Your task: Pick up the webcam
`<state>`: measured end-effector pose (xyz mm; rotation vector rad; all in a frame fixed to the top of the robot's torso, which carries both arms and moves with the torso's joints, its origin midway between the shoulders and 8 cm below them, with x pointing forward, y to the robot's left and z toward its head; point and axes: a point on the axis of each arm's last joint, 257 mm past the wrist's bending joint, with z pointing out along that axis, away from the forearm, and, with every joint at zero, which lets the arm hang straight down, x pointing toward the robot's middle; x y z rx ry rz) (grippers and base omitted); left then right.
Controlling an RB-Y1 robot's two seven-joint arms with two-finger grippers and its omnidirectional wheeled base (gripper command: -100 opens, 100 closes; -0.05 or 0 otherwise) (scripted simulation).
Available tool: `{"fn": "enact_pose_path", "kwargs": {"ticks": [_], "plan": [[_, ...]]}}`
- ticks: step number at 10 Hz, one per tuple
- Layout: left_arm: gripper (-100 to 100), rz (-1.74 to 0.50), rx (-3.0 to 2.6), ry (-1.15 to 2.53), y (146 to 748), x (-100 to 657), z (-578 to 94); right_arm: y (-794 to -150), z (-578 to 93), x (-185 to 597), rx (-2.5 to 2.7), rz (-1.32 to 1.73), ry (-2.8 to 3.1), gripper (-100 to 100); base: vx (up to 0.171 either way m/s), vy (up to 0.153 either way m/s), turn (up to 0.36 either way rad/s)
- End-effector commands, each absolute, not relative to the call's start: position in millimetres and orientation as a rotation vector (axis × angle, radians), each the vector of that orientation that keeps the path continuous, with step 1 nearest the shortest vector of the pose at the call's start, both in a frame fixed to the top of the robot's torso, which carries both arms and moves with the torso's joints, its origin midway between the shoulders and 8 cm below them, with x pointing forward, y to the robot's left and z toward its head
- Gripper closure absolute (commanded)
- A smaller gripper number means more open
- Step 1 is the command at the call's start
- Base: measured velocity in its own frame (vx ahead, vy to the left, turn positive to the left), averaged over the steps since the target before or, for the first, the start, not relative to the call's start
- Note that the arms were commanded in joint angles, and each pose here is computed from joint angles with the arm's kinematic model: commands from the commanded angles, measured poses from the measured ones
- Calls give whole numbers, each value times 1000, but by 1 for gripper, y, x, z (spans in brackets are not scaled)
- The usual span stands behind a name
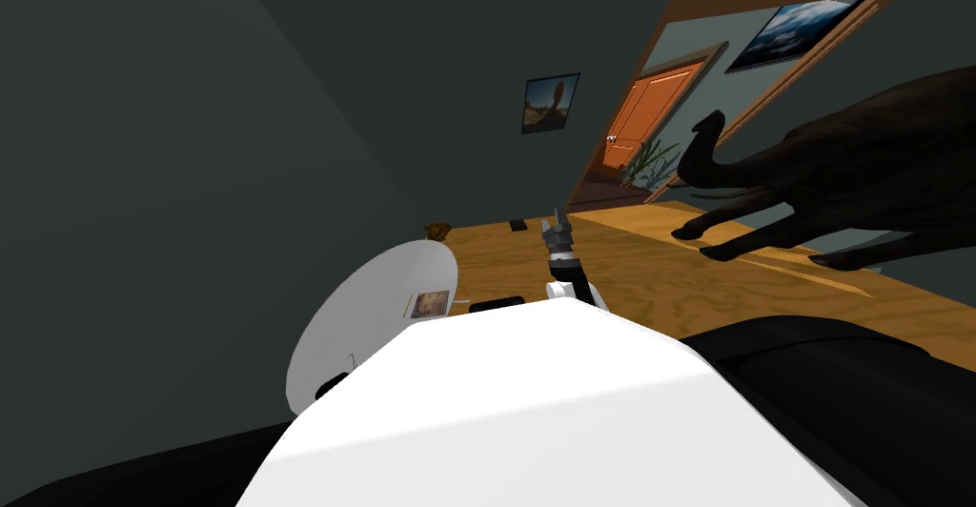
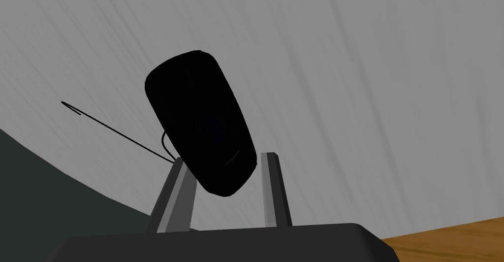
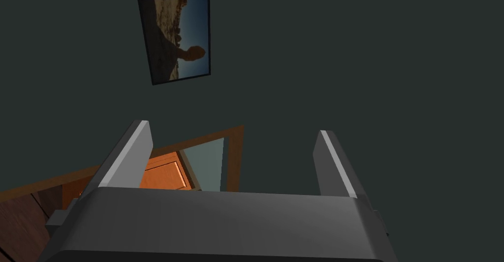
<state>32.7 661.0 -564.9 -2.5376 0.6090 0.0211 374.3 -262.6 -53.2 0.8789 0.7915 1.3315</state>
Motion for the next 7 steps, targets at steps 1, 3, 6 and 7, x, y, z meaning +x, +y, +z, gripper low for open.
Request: {"fn": "enact_pose_path", "kwargs": {"ticks": [1,3,6,7], "plan": [[100,21,-2538,609,661,33,-565,-263,-53,374,879,1332,791,0,0,0,0],[100,26,-2539,603,670,31,-557,-263,-53,374,879,1332,791,0,-12,-30,-36],[100,27,-2539,593,677,29,-550,-263,-53,374,879,1332,791,0,-26,-90,-38],[0,29,-2541,594,677,29,-550,-263,-53,374,879,1332,791,0,-2,-11,4]]}}
